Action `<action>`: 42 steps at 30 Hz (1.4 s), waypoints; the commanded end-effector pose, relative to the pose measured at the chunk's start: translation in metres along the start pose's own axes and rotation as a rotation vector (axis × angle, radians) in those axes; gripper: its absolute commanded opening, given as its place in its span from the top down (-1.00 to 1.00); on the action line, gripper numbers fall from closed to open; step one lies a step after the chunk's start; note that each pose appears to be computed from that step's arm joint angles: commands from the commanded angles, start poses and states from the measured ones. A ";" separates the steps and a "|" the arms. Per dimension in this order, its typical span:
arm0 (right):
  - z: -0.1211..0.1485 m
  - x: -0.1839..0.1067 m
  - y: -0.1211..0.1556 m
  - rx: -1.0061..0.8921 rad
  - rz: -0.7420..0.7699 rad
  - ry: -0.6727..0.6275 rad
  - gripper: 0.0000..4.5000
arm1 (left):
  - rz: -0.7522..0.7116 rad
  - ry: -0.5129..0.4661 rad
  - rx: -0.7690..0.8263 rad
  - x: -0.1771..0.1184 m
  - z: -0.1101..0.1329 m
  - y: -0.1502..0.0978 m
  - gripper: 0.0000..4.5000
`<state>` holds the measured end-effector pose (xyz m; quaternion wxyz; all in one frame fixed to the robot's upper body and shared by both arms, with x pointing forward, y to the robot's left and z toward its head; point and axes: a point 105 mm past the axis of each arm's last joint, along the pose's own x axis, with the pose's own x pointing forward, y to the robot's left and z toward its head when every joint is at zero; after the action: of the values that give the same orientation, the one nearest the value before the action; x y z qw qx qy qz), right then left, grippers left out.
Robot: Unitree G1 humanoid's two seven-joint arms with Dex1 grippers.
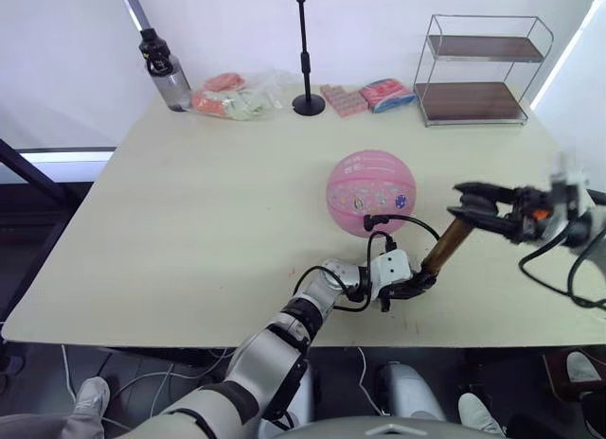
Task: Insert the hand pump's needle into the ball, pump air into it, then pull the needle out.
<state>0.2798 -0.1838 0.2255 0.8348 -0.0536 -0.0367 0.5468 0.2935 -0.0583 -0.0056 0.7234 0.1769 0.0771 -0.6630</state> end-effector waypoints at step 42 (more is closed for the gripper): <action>-0.072 0.014 0.017 -0.051 -0.052 0.070 0.22 | -0.033 0.180 -0.092 -0.013 -0.050 -0.018 0.52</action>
<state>0.2787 -0.1625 0.1464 0.8472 -0.0988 -0.0310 0.5212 0.2963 -0.0519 -0.0112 0.7295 0.1854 0.0879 -0.6525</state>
